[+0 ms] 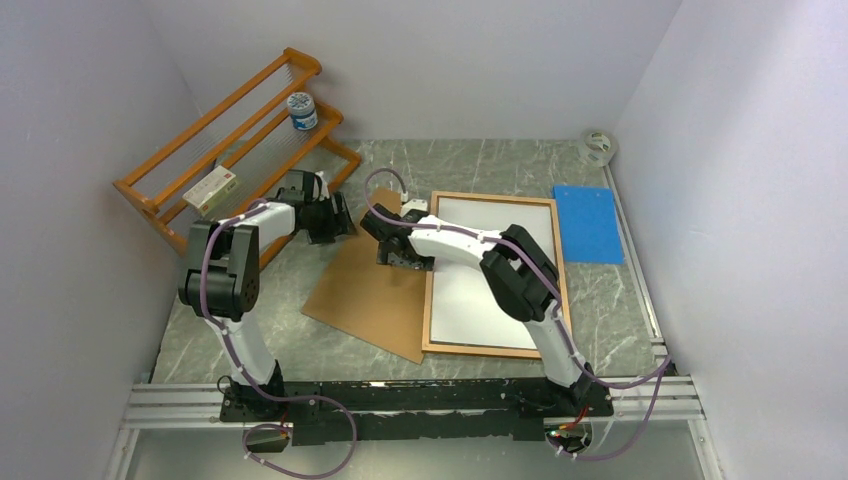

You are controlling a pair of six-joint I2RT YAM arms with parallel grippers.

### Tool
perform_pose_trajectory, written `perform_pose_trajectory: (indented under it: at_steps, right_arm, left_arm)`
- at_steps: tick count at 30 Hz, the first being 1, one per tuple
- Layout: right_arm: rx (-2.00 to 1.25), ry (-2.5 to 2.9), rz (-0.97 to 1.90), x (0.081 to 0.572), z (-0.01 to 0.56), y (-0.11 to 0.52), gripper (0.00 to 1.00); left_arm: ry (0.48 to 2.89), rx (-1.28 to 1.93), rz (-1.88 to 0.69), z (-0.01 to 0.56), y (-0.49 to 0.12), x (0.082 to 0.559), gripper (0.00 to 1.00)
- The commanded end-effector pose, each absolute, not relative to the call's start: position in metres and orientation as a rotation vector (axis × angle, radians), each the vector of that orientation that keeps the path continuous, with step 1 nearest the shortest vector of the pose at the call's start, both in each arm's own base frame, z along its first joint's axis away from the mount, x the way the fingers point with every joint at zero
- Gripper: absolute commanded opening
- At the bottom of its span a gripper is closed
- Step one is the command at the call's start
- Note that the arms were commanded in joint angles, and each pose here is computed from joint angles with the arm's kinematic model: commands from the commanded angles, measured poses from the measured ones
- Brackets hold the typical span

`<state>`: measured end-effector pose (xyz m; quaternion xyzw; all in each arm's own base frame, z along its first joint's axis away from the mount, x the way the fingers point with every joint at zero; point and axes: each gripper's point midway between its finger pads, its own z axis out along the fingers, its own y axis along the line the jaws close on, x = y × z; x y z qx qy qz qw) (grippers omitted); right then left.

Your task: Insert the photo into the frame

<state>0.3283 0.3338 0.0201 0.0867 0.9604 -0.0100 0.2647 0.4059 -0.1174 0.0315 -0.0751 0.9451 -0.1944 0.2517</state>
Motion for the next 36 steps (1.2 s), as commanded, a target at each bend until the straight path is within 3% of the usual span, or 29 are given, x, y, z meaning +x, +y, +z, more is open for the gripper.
perform_pose_trajectory:
  at_steps: [1,11,20,24,32,36]
  right_arm:
    - [0.133,2.656,-0.02,0.327,0.001,0.33,0.86]
    - [-0.114,2.784,0.307,0.313,-0.035,0.366,0.83]
    - [-0.302,2.803,0.466,0.307,-0.042,0.402,0.81]
    - [-0.306,2.73,0.419,0.322,-0.015,0.403,0.8]
    - [-0.186,2.442,0.267,0.361,0.101,0.365,0.8]
    - [-0.081,2.452,0.061,0.367,0.1,0.319,0.78]
  left_arm:
    - [2.765,-0.254,-0.737,-0.007,-0.14,0.354,0.73]
    - [2.736,-0.622,-0.45,-0.01,-0.099,0.307,0.67]
    - [2.581,-0.725,-0.327,0.019,-0.072,0.271,0.67]
    - [2.483,-0.603,-0.43,0.057,-0.081,0.281,0.71]
    - [2.422,-0.487,-0.631,0.089,-0.107,0.294,0.72]
    - [2.453,-0.491,-0.664,0.08,-0.113,0.293,0.7]
